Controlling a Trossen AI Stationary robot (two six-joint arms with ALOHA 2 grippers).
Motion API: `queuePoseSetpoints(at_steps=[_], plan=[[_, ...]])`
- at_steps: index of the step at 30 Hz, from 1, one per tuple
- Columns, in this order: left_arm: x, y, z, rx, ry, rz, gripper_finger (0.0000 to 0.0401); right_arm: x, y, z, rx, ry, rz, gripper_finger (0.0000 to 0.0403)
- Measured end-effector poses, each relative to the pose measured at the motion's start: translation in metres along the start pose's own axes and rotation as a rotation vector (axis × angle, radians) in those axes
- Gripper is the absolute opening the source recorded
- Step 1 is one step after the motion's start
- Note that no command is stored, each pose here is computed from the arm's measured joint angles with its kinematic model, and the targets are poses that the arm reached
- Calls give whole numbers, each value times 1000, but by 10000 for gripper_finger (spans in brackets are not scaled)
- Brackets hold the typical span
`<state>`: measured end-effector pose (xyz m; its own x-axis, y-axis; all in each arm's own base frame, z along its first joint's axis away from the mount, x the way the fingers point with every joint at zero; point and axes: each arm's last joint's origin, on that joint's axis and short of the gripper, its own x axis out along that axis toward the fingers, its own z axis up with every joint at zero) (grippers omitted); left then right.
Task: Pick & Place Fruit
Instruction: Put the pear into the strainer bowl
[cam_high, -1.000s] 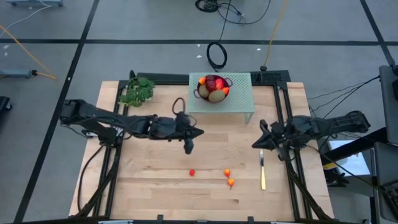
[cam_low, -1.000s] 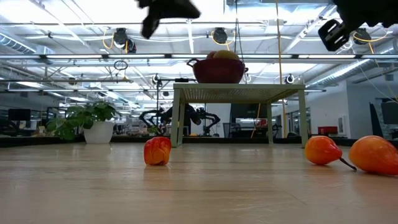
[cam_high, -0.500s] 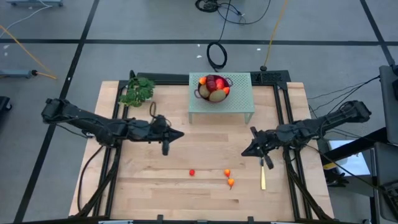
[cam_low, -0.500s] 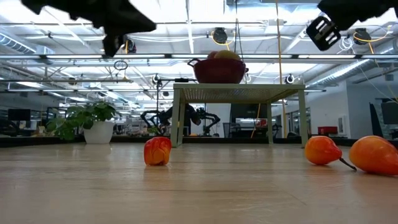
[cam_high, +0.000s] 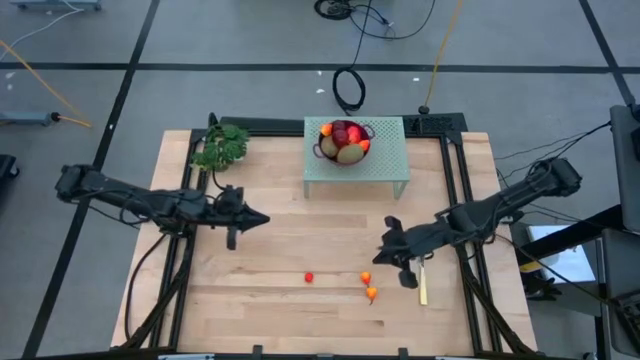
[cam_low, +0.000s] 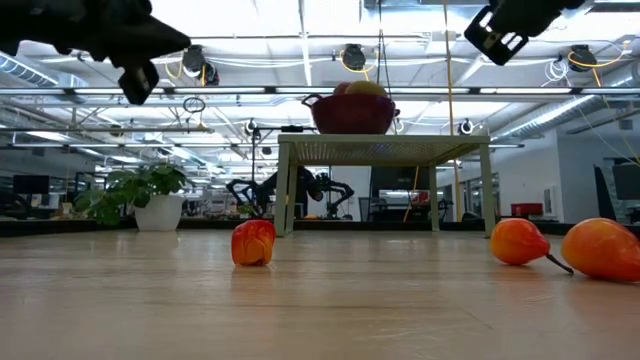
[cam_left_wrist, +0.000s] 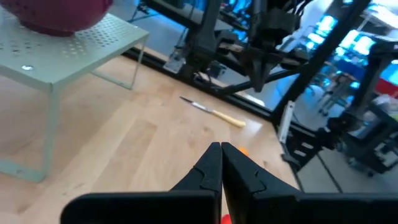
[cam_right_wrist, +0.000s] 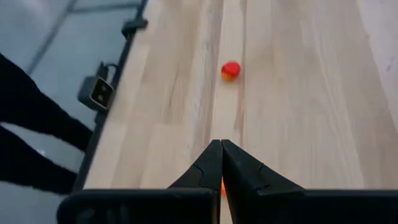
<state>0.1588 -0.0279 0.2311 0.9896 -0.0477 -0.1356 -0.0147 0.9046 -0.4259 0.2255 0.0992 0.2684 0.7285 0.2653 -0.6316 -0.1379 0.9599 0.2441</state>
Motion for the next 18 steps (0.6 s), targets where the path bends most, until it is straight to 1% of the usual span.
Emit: queuePoseSetpoints(at_steps=[2,4,12,15,18], plan=[[-5,1,-3,1,11,-20,2,6,2,5,-4,60,-22,4],[-9,2,-4,11,30,-36,4,13,5,12,-6,87,-32,4],[-19,3,-4,65,53,-37,10,40,13,26,-24,239,-79,4],[-20,4,-4,67,54,-36,10,47,16,30,-22,299,-47,12],[-21,4,-4,70,53,-37,10,54,19,32,-10,340,-6,29]])
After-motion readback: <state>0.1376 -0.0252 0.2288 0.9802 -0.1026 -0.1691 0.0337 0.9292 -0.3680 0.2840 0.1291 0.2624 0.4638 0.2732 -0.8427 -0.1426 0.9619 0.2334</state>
